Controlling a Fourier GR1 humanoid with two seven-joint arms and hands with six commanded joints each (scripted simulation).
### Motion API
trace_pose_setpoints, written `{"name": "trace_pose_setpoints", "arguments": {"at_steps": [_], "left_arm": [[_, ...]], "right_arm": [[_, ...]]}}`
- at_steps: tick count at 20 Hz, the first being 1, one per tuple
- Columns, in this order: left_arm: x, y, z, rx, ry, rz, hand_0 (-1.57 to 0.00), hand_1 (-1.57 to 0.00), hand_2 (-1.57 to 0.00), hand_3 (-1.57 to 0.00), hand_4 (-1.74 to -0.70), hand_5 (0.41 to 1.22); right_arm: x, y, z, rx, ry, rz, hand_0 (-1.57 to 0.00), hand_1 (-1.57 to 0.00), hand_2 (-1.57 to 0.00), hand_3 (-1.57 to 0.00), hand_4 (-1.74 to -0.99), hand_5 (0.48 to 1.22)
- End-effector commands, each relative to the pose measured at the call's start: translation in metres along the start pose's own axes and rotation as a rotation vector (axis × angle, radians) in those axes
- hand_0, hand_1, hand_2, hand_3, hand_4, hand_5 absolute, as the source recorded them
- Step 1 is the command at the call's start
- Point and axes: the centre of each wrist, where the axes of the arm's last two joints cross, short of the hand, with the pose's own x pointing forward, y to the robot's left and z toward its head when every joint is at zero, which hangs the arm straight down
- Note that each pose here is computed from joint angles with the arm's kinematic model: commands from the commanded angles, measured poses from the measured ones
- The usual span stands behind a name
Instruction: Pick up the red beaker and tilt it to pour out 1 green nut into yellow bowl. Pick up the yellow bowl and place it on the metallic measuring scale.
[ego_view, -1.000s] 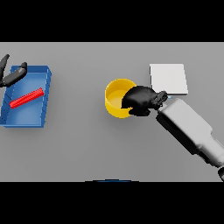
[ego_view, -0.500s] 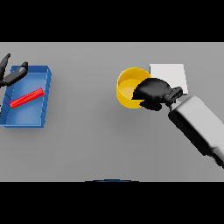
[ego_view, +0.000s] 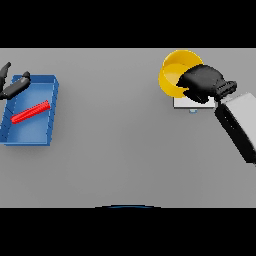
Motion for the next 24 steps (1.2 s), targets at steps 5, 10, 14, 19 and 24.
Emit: {"name": "trace_pose_setpoints", "arguments": {"at_steps": [5, 10, 14, 19, 24], "left_arm": [[0.002, -0.002, 0.005, -0.002, 0.031, 0.005, 0.00, 0.00, 0.00, 0.00, -0.86, 0.768], [0.008, -0.001, 0.003, 0.008, 0.034, -0.003, 0.00, 0.00, 0.00, 0.00, -0.86, 0.797], [0.004, -0.001, -0.002, 0.010, 0.047, -0.015, 0.00, 0.00, 0.00, 0.00, -0.86, 0.809], [0.004, 0.000, 0.001, 0.000, 0.031, -0.017, 0.00, 0.00, 0.00, 0.00, -0.84, 0.788], [0.004, -0.002, 0.001, -0.006, 0.042, -0.015, 0.00, 0.00, 0.00, 0.00, -0.84, 0.773]], "right_arm": [[-0.028, 0.010, -0.010, 0.000, 0.089, -0.046, -1.57, -1.57, -1.53, -1.16, -1.741, 1.221], [-0.048, 0.027, -0.014, 0.004, 0.124, -0.087, -1.57, -1.57, -1.43, -1.29, -1.741, 1.221], [-0.053, 0.045, -0.018, 0.029, 0.146, -0.126, -1.57, -1.57, -1.39, -1.37, -1.741, 1.221], [-0.053, 0.047, -0.022, 0.055, 0.158, -0.132, -1.57, -1.57, -1.38, -1.42, -1.741, 1.221], [-0.053, 0.050, -0.025, 0.074, 0.168, -0.152, -1.47, -1.28, -1.18, -0.96, -1.632, 1.145]]}}
